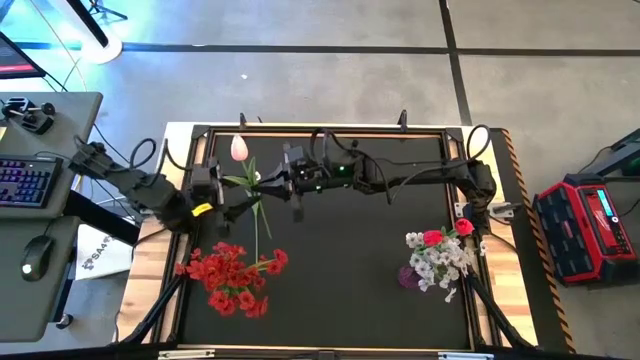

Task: Sort flowers into vase by color
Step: Put the bottom pink flower into the green vase

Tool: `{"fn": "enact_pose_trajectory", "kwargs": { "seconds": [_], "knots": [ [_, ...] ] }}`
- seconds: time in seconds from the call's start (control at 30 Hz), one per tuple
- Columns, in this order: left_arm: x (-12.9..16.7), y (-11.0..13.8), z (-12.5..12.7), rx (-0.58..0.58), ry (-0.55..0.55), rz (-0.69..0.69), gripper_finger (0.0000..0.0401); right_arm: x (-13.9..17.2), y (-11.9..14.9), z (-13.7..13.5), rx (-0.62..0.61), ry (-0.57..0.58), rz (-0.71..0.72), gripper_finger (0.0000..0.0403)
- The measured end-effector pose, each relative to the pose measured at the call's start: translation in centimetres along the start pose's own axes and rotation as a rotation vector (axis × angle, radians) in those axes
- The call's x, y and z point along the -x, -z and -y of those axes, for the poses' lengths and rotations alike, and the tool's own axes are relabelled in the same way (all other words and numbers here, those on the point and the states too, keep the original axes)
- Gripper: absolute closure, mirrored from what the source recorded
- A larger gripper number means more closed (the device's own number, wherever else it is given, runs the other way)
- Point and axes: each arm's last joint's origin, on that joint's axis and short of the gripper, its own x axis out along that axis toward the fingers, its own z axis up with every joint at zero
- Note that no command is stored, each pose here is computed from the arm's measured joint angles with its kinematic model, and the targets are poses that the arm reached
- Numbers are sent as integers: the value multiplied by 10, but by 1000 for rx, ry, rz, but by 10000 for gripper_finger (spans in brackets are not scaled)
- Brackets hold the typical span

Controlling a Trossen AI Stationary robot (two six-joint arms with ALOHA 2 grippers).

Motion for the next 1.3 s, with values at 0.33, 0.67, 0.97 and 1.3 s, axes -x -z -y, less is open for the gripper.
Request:
{"fn": "enact_pose_trajectory", "kwargs": {
  "seconds": [0.33,0.67,0.97,1.3],
  "knots": [
    [-3,-1,-1,-13,56,-6,313,0,1,1,-5,-13,-17,403],
    [17,-2,-11,-177,156,-58,396,10,-8,12,-189,-30,-62,291],
    [71,21,-31,-103,488,-191,400,53,-36,7,-306,167,-195,159],
    [89,68,-46,-39,653,-62,401,76,-48,-9,-339,330,-215,153]
  ]
}}
